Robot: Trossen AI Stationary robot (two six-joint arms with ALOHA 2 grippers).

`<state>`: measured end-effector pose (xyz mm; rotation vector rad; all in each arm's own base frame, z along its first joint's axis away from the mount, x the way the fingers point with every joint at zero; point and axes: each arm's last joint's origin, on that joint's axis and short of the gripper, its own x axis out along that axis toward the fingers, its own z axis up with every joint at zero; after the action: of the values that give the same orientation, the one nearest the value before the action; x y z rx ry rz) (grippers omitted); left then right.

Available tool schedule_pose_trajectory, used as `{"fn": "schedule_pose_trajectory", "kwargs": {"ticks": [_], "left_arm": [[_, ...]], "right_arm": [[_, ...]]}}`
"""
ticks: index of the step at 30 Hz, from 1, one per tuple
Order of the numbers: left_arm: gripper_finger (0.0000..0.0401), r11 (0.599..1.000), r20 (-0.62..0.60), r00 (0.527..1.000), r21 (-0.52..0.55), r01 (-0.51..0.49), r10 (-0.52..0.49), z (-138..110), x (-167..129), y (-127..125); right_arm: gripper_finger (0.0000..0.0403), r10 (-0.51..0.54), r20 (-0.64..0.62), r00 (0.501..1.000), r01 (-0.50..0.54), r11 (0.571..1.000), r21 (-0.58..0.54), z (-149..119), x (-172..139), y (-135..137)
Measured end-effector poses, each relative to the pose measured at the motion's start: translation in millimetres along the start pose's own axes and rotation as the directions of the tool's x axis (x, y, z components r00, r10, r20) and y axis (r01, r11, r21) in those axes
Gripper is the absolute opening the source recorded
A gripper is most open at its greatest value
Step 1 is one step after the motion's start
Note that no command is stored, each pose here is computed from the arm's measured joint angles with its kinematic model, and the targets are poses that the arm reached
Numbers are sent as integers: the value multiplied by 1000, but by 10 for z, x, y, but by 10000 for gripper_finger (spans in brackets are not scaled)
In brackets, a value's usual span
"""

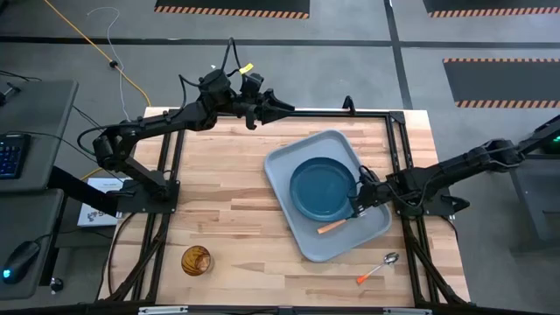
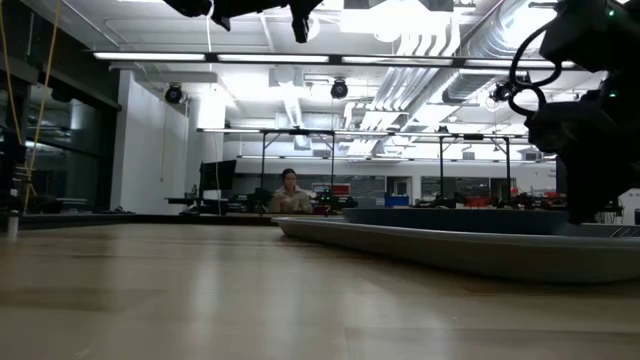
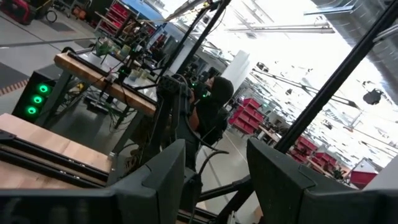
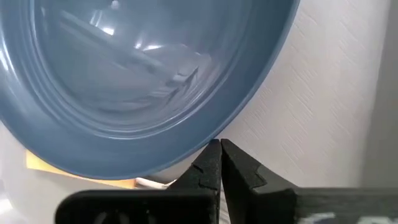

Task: Pick and place plate/cup/fork/spoon on tray
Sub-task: Adjust the dark blue plate, then put the white orange spoon on the right side of the orange fork

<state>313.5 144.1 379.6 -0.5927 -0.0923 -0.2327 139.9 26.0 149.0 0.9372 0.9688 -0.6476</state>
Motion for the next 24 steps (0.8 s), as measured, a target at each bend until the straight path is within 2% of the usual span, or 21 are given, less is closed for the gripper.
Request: {"fn": "schedule_pose_trajectory", "kwargs": {"ticks": [6,10,14,17,20,24], "left_arm": [[161,1000,1,1000,0,-1,1,2,-2,3],[161,1000,0,1000,0,-1,1,2,-2,2],[161,1000,0,1000,0,-1,1,1,-2,3],[161,1000,0,1000,-1,-1,1,1,-2,3],[161,1000,0,1000,0,-1,1,1,-2,3],[161,1000,0,1000,2,-1,1,1,-2,3]], "right_arm": [[0,6,32,999,-8,998,57,66,7,-1],[0,6,-5,1000,-6,1000,8,97,-53,-16],[0,10,-114,993,-19,997,-74,97,-333,4],[0,82,-251,964,-110,989,-100,39,-574,36],[0,186,-350,918,-218,974,-55,-57,-724,68],[7,190,-416,889,-212,977,-6,-237,-770,59]]}}
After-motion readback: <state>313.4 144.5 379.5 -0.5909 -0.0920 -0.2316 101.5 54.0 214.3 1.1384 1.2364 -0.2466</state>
